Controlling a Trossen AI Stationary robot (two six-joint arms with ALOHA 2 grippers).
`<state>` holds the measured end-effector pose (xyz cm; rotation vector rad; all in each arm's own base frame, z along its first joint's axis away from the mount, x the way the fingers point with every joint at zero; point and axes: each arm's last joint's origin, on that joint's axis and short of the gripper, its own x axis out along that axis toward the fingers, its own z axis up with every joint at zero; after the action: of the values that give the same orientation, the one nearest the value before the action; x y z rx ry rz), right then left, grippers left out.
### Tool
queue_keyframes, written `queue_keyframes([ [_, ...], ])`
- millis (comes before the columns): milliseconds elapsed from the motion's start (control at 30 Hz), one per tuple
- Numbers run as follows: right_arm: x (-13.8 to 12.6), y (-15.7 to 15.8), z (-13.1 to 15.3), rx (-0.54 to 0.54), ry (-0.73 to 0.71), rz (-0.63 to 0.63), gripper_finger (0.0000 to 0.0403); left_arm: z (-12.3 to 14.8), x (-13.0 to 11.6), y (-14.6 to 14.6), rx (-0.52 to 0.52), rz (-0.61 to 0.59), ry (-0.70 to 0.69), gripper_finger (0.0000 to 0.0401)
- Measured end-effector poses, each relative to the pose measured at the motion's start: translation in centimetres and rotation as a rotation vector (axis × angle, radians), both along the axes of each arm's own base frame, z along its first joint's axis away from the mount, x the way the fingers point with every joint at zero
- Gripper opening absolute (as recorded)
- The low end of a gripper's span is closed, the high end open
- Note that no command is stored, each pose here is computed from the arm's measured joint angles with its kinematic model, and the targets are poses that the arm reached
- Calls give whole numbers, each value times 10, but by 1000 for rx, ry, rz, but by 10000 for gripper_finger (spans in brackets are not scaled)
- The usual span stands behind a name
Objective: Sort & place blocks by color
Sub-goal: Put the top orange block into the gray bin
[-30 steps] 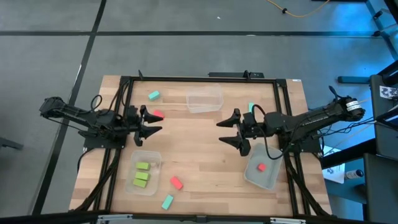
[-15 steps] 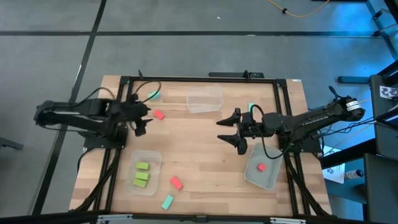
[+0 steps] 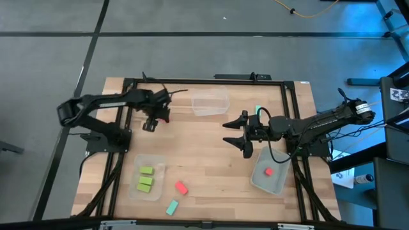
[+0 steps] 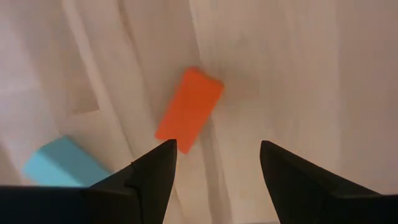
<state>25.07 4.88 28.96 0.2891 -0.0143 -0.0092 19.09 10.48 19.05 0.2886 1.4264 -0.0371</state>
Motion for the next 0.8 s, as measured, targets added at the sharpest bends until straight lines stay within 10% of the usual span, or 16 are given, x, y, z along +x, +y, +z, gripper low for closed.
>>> queue_keyframes([
  [800,0,-1,-2,4,21,-53,297,-44,33,21,-25,-229,139,226],
])
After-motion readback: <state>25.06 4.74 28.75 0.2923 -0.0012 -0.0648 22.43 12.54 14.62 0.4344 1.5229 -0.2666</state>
